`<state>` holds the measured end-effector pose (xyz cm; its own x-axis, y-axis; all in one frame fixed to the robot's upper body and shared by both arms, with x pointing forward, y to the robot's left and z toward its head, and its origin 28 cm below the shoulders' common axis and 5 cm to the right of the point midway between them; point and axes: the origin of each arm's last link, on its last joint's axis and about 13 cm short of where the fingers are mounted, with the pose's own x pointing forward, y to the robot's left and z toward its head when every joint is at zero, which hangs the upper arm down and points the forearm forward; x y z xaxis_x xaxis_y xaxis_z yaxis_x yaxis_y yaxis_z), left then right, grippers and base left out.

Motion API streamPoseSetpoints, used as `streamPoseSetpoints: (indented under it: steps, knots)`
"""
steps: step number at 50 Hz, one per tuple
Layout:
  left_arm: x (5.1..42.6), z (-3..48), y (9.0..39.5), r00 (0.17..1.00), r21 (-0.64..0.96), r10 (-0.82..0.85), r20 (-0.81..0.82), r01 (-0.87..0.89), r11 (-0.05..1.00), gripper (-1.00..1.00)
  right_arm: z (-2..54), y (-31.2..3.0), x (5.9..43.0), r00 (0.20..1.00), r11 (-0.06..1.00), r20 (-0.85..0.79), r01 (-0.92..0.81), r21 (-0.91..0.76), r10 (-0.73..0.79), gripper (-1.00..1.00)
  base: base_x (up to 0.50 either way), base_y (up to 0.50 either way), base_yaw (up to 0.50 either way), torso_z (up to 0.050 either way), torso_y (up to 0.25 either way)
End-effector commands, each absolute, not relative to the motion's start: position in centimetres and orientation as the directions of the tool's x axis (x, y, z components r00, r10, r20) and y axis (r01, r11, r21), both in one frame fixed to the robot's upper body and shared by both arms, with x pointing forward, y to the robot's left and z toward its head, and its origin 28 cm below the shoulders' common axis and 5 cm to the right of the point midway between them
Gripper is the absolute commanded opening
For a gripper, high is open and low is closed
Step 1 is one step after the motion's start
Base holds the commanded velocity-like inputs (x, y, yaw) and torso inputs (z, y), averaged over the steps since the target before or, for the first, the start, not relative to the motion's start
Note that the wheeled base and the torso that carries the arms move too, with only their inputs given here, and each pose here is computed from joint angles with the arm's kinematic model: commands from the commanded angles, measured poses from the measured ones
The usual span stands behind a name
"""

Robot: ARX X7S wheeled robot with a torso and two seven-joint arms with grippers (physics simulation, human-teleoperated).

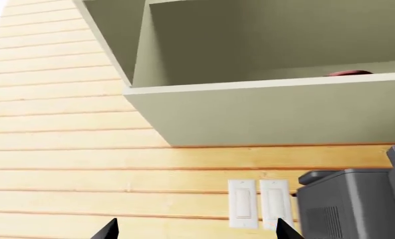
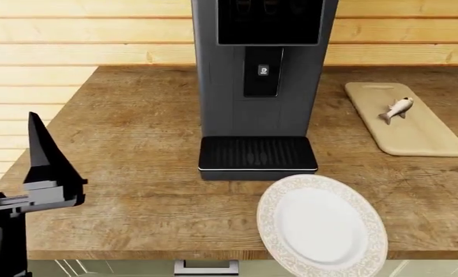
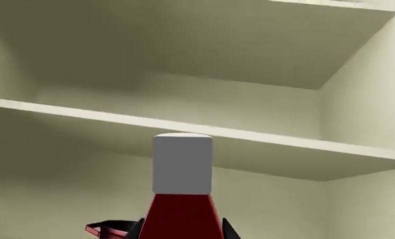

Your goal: Pick the fish from the plate and place it on the cutting board. Then pick the condiment bottle from the cabinet and place it next to the cutting board.

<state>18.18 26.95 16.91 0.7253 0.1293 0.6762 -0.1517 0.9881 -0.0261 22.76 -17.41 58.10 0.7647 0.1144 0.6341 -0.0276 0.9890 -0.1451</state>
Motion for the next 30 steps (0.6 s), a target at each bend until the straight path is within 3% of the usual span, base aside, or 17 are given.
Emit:
streamPoseSetpoints:
  steps: [1,12,18,30]
  knots:
    - [18.4,17.0,26.6,0.729,-0.017,0.11,0.675,-0.134,0.991,1.0,54.4,-17.7,18.3,0.707,0.981,0.684,-0.082,-0.177,0.183,-1.0,0.0,0.0,0.0,0.0,0.0]
    - [18.4,16.9,26.5,0.732,-0.015,0.105,0.673,-0.128,0.992,1.0,51.7,-16.7,14.7,0.633,0.954,0.716,-0.146,-0.262,0.294,-1.0,0.0,0.0,0.0,0.0,0.0]
    - [18.3,16.8,26.5,0.733,-0.014,0.104,0.673,-0.128,0.992,1.0,48.9,-17.1,14.0,0.658,0.972,0.716,-0.121,-0.203,0.232,-1.0,0.0,0.0,0.0,0.0,0.0]
    - [18.4,16.7,26.4,0.736,-0.011,0.101,0.669,-0.127,0.992,1.0,43.7,-17.7,15.8,0.716,0.978,0.668,-0.114,-0.176,0.204,-1.0,0.0,0.0,0.0,0.0,0.0]
